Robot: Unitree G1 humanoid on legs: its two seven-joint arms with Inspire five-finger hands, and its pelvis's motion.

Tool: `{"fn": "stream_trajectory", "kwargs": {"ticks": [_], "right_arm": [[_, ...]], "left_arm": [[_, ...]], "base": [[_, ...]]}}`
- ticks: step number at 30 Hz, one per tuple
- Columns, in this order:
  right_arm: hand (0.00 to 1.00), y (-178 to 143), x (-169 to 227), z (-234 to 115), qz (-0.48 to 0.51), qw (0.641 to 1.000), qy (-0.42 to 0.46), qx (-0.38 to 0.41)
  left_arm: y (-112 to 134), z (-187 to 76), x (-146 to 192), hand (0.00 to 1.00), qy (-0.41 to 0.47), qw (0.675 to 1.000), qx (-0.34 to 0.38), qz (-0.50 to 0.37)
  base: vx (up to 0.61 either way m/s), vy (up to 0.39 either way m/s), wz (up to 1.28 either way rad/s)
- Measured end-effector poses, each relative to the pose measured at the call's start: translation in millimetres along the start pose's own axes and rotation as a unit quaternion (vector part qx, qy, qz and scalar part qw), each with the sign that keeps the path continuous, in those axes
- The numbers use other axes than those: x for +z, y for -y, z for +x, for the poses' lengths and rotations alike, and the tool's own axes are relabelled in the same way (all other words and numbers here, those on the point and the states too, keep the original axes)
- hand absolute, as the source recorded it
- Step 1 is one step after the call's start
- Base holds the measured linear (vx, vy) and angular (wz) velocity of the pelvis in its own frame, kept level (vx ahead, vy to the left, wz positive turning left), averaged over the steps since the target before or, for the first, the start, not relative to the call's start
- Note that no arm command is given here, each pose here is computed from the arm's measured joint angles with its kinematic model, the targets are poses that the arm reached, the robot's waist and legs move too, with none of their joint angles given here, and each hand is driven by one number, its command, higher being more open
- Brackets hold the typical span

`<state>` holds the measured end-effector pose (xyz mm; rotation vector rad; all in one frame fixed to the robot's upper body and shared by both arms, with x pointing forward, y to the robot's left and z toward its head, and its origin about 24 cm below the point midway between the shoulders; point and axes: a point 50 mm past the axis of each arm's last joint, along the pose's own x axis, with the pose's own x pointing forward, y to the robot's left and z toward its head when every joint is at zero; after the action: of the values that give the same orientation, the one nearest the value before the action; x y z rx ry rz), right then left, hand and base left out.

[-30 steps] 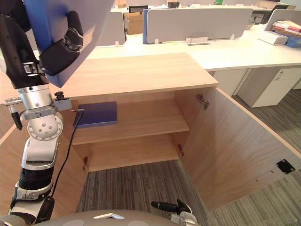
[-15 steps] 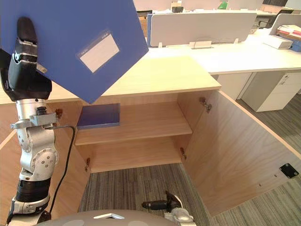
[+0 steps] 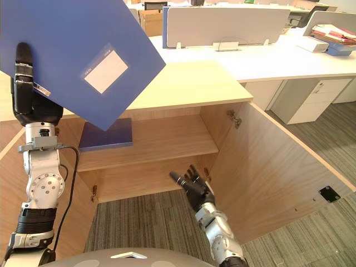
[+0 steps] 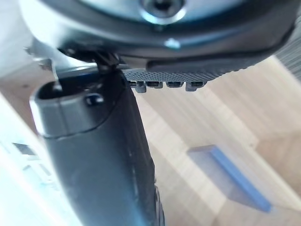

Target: Walk over to the cabinet, pick up the folder, carry it to the office cabinet, place the folder inside the office cabinet, then close the office cabinet door

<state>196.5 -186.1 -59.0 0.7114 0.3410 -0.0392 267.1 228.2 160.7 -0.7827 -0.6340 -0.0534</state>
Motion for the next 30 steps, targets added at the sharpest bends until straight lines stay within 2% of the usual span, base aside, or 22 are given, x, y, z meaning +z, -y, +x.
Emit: {"fn": "stream_trajectory", "kwargs": {"ticks": [4, 8, 12, 22, 27, 30], "right_arm": [[1.0, -10, 39, 14, 0.031, 0.996, 0.083, 0.028], [1.0, -34, 77, 21, 0.046, 0.981, 0.166, 0.09], [1.0, -51, 98, 24, 0.048, 0.967, 0.21, 0.134], [1.0, -98, 144, 39, 0.031, 0.935, 0.278, 0.217], [1.0, -131, 184, 41, -0.021, 0.907, 0.32, 0.272], [1.0, -145, 194, 42, -0.042, 0.897, 0.33, 0.292]], "left_arm": [[-6, 0, -2, 0.0, -0.014, 1.0, 0.001, 0.0], [-12, -1, -7, 0.0, -0.035, 0.999, 0.001, 0.005], [-10, 0, -16, 0.0, -0.057, 0.998, -0.016, 0.001], [-8, 9, -38, 0.0, -0.104, 0.994, -0.037, 0.009], [-9, 12, -61, 0.0, -0.156, 0.986, -0.051, 0.03], [-5, 17, -68, 0.0, -0.168, 0.983, -0.063, 0.028]], "base": [[-0.05, -0.021, -0.05], [-0.03, -0.012, -0.01], [0.0, 0.0, 0.0], [0.0, 0.0, 0.0], [-0.02, -0.002, 0.05], [-0.01, -0.001, 0.0]]}}
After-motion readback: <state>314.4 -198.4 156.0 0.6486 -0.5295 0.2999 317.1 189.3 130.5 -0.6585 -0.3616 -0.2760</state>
